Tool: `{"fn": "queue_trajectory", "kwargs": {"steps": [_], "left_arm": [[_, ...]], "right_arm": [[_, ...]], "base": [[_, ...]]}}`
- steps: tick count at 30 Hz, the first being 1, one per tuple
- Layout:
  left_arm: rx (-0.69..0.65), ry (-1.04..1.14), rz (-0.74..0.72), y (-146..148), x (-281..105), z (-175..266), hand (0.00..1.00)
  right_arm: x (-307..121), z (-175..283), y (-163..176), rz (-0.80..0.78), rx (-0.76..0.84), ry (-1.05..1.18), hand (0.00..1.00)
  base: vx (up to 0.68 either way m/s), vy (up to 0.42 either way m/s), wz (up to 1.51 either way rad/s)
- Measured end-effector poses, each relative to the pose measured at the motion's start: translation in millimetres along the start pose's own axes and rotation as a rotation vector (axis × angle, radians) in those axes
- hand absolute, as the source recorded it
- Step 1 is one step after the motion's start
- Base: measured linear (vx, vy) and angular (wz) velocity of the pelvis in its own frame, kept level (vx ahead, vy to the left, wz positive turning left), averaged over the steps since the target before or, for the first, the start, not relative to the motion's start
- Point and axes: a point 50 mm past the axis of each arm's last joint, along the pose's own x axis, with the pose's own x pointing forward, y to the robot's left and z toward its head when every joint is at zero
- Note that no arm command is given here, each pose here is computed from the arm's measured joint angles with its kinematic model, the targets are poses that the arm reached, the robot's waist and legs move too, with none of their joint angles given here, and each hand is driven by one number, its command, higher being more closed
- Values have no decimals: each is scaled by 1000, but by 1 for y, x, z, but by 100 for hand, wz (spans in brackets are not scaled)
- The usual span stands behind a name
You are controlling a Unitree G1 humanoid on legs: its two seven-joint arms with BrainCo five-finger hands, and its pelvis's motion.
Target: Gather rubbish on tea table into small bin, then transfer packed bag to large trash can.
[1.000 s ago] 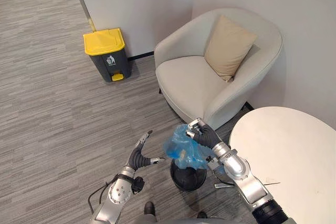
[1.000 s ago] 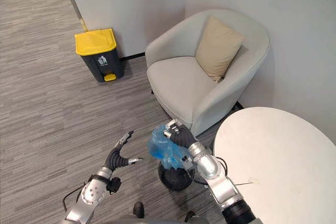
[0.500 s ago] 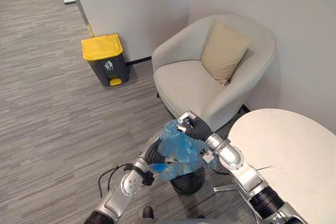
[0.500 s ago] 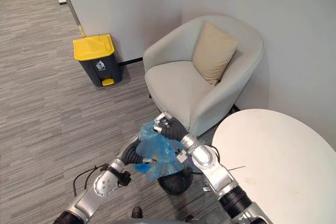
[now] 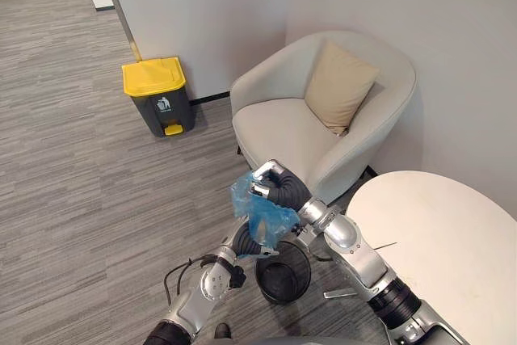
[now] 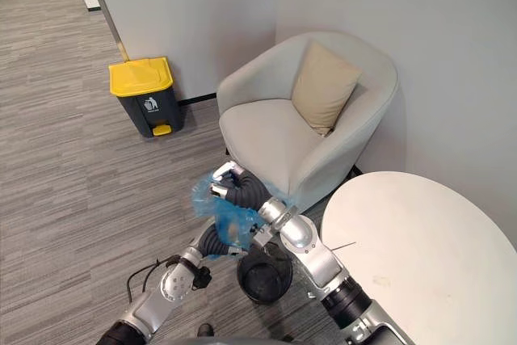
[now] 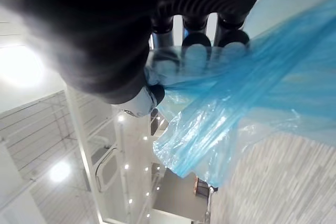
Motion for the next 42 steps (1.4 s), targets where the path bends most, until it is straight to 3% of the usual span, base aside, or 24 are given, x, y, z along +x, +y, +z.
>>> {"fn": "queue_trajectory", "kwargs": {"steps": [12,28,29,42], "left_arm": [[-11,-5,-6,-5,8,7,0],[2,-9,100,0,23,20,0],[4,-19,103,1,25,23,100],[60,-75,121,5,40,39,100]], "right_arm": [[16,8,15,79,44,-37,100],[26,3,49,188,170,-8,100],[27,2,51,199,174,-4,100],[35,1,73,321,221,27,100]], "base": [[-2,1,-1],[0,0,0],[0,0,0],[0,0,0]]}}
